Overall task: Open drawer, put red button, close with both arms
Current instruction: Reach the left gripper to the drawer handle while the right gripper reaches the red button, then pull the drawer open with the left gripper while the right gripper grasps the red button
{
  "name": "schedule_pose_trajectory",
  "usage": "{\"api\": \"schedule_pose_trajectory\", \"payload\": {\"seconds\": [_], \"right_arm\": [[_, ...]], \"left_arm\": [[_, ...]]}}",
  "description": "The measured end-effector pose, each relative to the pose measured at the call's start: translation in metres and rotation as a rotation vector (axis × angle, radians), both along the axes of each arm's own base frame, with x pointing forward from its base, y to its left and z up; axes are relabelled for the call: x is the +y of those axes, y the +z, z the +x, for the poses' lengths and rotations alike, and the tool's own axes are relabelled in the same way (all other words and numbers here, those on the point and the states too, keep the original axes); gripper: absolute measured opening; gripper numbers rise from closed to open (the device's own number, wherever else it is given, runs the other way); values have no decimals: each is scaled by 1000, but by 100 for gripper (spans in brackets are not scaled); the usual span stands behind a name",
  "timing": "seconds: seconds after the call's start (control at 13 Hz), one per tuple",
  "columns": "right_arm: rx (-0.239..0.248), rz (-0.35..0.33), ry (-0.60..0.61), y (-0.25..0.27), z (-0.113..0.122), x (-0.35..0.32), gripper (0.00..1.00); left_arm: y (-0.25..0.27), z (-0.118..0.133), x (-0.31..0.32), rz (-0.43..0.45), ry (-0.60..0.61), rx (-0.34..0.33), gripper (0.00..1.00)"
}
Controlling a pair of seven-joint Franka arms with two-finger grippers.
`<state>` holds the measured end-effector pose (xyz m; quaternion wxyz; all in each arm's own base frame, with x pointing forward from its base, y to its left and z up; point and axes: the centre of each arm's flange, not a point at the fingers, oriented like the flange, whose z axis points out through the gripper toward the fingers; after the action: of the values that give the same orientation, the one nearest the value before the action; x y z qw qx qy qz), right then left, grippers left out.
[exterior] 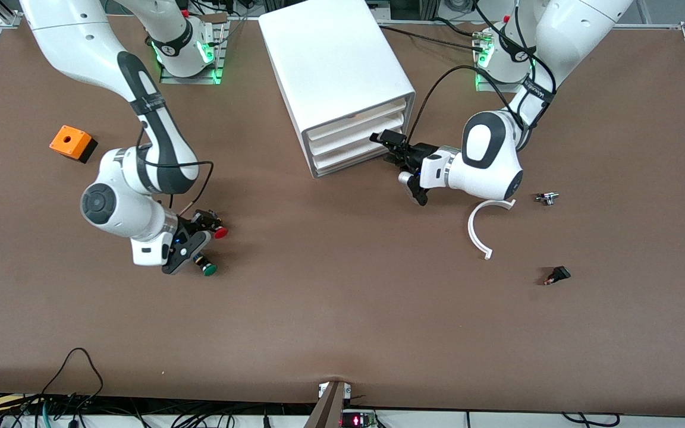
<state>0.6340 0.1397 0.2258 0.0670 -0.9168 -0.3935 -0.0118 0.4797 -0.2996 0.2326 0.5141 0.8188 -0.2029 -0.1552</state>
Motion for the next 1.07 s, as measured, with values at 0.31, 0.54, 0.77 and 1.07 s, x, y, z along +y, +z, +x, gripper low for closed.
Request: {"api": "schedule_pose_trajectory", "payload": {"seconds": [0.31, 0.54, 0.77, 1.07], "right_arm": [[7, 9, 41, -3, -24, 15, 100], [2, 10, 44, 4, -33, 16, 100], [7, 6, 40, -3, -38, 13, 100], [27, 4, -20, -11, -43, 8, 100]], "left_arm": [[-29, -19, -1, -138, 25, -27, 100], [-47, -29, -9, -207, 39, -18, 95], [-48, -35, -12, -236, 25, 5, 72], [-54, -48, -15, -250, 39, 49, 40]]}}
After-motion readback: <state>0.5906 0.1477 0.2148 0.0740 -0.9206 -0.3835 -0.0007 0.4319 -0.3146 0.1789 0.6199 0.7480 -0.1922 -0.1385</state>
